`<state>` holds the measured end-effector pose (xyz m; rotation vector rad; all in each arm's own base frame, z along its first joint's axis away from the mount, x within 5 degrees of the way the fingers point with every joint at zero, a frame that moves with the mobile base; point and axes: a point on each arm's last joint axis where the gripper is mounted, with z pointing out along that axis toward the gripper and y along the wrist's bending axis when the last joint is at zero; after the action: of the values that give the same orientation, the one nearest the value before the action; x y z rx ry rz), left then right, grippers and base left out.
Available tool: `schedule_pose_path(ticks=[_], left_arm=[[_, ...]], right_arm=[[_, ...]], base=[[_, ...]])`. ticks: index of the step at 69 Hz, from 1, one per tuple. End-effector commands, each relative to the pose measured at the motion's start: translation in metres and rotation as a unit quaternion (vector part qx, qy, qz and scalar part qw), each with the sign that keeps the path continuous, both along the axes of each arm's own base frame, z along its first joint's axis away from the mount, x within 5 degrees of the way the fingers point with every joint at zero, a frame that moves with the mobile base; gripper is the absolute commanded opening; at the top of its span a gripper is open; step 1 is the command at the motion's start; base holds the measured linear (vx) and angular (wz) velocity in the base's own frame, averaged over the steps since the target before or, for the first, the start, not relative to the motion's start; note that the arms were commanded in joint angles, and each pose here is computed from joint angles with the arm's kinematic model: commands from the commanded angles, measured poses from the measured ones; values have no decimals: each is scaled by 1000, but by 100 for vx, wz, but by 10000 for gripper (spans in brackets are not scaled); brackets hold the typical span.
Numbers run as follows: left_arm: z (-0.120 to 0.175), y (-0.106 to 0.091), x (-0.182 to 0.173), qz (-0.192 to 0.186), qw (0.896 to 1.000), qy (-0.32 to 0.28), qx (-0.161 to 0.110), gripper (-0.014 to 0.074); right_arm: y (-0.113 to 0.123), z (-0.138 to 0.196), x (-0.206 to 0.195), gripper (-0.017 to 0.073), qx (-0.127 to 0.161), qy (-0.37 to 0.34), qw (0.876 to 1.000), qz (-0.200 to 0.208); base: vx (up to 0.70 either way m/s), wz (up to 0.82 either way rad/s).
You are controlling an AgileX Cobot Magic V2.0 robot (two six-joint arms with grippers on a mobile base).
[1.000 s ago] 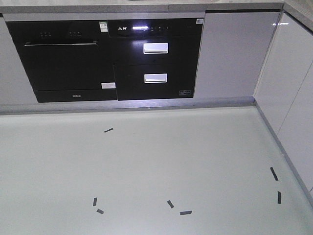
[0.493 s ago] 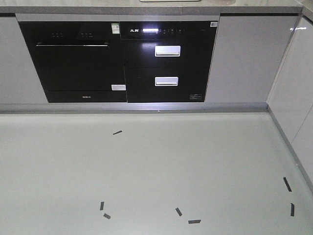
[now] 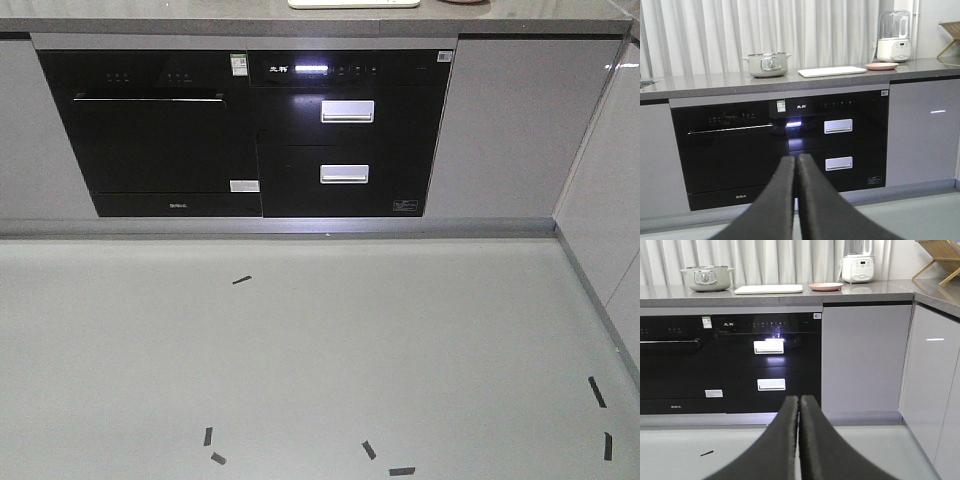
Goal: Transfer vegetables to tray and serve
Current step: 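Drive the base toward the counter with the pot, tray and plate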
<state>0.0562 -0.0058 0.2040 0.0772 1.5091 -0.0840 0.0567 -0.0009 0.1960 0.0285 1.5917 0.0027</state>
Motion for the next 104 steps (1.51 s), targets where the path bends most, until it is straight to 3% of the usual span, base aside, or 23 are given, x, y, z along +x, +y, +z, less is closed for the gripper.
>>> schedule_pose_path(ticks=[1,104], left_arm=[[-1,-1,-1,-5,999,-31,-9,-6],[-1,-1,-1,-5,999,-31,-9,-6]], right_arm=[[0,2,0,-6,-10,-33,999,-1],[0,2,0,-6,-10,-33,999,-1]], base=[[10,-2],[17,1]])
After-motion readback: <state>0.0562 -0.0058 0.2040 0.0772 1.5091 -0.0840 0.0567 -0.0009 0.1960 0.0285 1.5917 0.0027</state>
